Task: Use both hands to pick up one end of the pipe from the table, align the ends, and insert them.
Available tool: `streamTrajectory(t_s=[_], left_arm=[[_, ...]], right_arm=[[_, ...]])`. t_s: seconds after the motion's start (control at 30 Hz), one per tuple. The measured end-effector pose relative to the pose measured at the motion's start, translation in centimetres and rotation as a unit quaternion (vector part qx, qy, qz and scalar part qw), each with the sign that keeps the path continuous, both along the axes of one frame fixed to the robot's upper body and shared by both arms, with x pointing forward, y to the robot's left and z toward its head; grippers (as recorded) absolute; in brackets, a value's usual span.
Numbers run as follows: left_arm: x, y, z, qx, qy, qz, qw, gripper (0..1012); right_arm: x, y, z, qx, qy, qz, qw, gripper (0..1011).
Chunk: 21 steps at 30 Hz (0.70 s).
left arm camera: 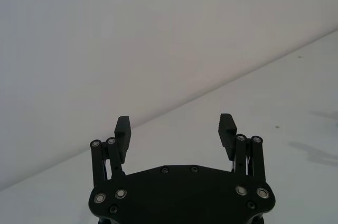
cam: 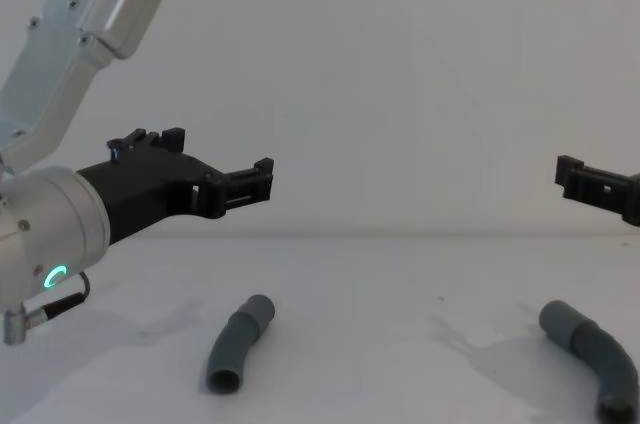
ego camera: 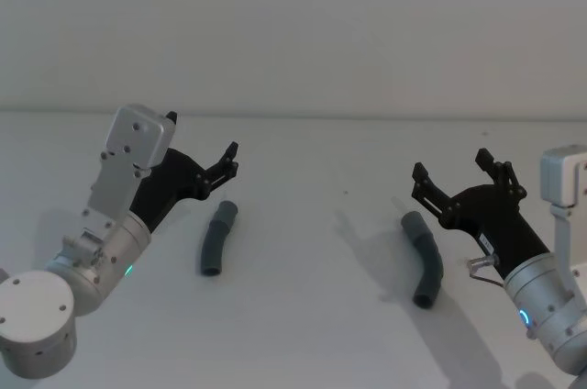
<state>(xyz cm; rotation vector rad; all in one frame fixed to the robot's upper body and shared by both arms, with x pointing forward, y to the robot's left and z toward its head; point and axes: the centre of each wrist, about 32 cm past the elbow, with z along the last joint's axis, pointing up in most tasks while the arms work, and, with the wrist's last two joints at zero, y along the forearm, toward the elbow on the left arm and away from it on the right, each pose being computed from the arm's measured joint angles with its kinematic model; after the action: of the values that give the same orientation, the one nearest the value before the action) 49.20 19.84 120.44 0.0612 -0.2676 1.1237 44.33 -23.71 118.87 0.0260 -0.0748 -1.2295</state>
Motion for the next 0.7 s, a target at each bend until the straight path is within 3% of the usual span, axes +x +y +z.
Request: streamTrajectory(t_s=[0.7], left_arm=[[0.00, 0.00, 0.00, 0.000, 0.000, 0.000, 1.0000, 1001]], right_arm=[[0.00, 0.00, 0.00, 0.000, 0.000, 0.000, 1.0000, 1003]])
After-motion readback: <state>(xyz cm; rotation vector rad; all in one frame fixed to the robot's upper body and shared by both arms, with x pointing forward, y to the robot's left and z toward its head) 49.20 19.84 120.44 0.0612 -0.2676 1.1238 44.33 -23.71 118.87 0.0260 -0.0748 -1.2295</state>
